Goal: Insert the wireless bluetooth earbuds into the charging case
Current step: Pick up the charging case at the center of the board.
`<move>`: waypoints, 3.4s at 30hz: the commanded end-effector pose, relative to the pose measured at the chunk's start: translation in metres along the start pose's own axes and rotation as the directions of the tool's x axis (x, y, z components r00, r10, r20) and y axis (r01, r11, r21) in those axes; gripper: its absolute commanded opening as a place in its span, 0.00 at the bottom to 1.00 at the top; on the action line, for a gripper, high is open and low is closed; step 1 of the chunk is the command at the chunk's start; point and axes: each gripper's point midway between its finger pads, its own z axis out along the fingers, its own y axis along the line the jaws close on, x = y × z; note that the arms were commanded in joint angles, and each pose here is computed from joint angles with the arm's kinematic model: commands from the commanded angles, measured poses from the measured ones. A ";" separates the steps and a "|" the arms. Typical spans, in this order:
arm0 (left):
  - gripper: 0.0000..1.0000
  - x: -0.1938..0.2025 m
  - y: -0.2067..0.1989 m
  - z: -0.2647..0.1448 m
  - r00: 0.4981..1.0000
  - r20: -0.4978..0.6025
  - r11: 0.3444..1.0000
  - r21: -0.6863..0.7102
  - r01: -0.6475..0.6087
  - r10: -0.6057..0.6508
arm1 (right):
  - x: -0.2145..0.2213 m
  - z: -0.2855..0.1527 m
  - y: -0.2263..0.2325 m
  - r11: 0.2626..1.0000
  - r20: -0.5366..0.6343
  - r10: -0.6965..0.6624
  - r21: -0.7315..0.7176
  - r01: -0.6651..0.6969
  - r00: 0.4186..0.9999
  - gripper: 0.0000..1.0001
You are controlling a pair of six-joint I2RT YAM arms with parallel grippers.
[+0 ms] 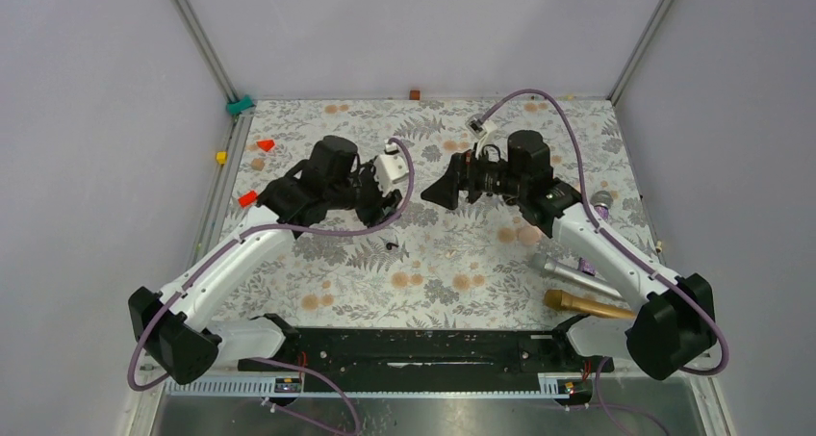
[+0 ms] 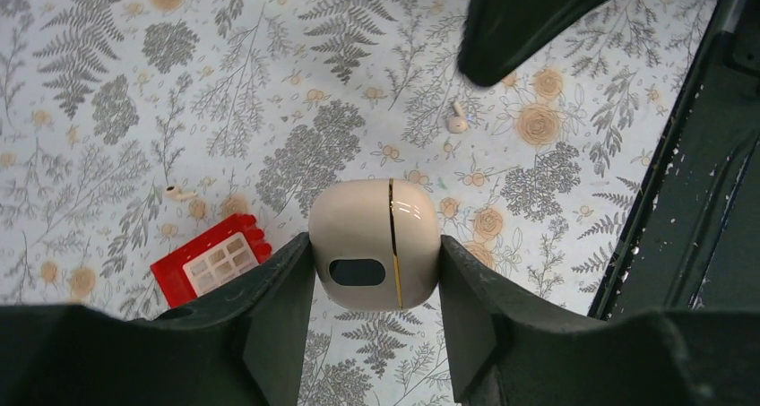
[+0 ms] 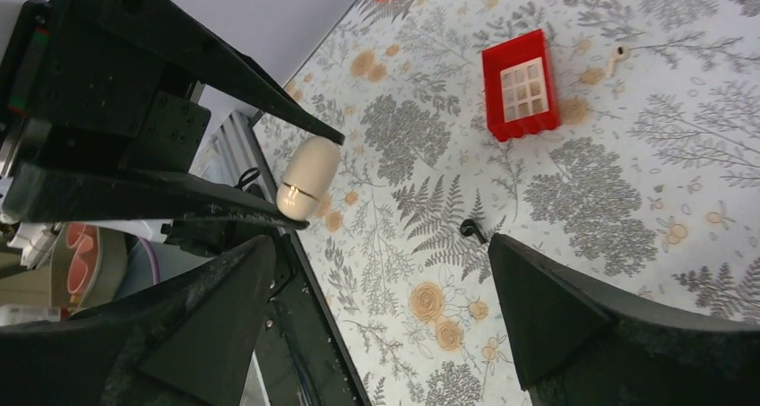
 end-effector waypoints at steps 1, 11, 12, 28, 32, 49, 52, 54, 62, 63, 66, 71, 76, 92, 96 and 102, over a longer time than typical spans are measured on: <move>0.00 -0.017 -0.003 0.003 0.993 0.029 0.993 -0.021 -0.113 0.114 | -0.012 0.007 0.030 0.995 0.019 -0.047 -0.086 0.048 0.999 0.97; 0.00 -0.024 -0.009 0.009 0.993 0.031 0.993 -0.010 -0.117 0.117 | 0.001 0.013 0.048 0.986 -0.010 0.023 -0.163 -0.025 1.000 0.90; 0.00 -0.024 -0.011 0.009 0.992 0.032 0.993 -0.006 -0.119 0.119 | 0.002 0.014 0.049 0.985 -0.012 0.026 -0.168 -0.028 1.000 0.89; 0.00 -0.031 -0.022 0.002 0.990 0.071 0.992 0.019 -0.127 0.126 | 0.019 0.021 0.054 0.977 -0.028 0.033 -0.208 -0.038 0.999 0.81; 0.00 -0.034 -0.024 0.003 0.990 0.075 0.992 0.029 -0.124 0.122 | 0.022 0.022 0.059 0.970 -0.039 0.049 -0.237 -0.057 0.998 0.79; 0.00 -0.037 -0.032 0.005 0.990 0.084 0.991 0.059 -0.122 0.117 | 0.027 0.022 0.060 0.969 -0.031 0.017 -0.245 -0.024 0.999 0.77; 0.00 -0.038 -0.032 0.003 0.989 0.090 0.991 0.058 -0.123 0.117 | 0.031 0.026 0.052 0.976 -0.044 0.019 -0.216 -0.028 0.999 0.75; 0.00 -0.039 -0.033 0.000 0.988 0.097 0.991 0.057 -0.124 0.118 | 0.033 0.028 0.047 0.980 -0.052 0.023 -0.198 -0.033 0.998 0.74; 0.00 -0.041 -0.032 -0.003 0.988 0.105 0.992 0.045 -0.120 0.115 | 0.035 0.031 0.045 0.980 -0.062 0.034 -0.194 -0.045 0.998 0.71; 0.00 -0.042 -0.032 -0.004 0.987 0.109 0.992 0.040 -0.120 0.116 | 0.036 0.032 0.044 0.980 -0.065 0.038 -0.191 -0.050 0.997 0.71; 0.00 -0.042 -0.029 -0.004 0.987 0.112 0.992 0.023 -0.120 0.117 | 0.038 0.035 0.042 0.979 -0.077 0.070 -0.184 -0.084 0.995 0.68; 0.00 -0.041 -0.030 -0.002 0.987 0.108 0.992 0.024 -0.124 0.120 | 0.040 0.042 0.039 0.973 -0.097 0.133 -0.177 -0.149 0.986 0.64; 0.00 -0.035 -0.032 0.004 0.988 0.082 0.991 0.025 -0.135 0.132 | 0.037 0.040 0.043 0.968 -0.082 0.143 -0.196 -0.157 0.986 0.61; 0.51 -0.034 -0.029 0.009 0.988 0.066 0.991 -0.003 -0.137 0.137 | 0.031 0.031 0.052 0.972 -0.055 0.068 -0.222 -0.079 0.996 0.13; 0.98 -0.033 -0.029 0.004 0.985 0.077 0.988 -0.018 -0.156 0.157 | 0.031 0.029 0.051 0.976 -0.050 0.011 -0.218 -0.022 0.999 0.13; 0.99 -0.033 -0.031 -0.015 0.977 0.121 0.984 0.009 -0.178 0.176 | 0.028 0.016 0.055 0.967 -0.045 -0.117 -0.232 0.104 0.992 0.05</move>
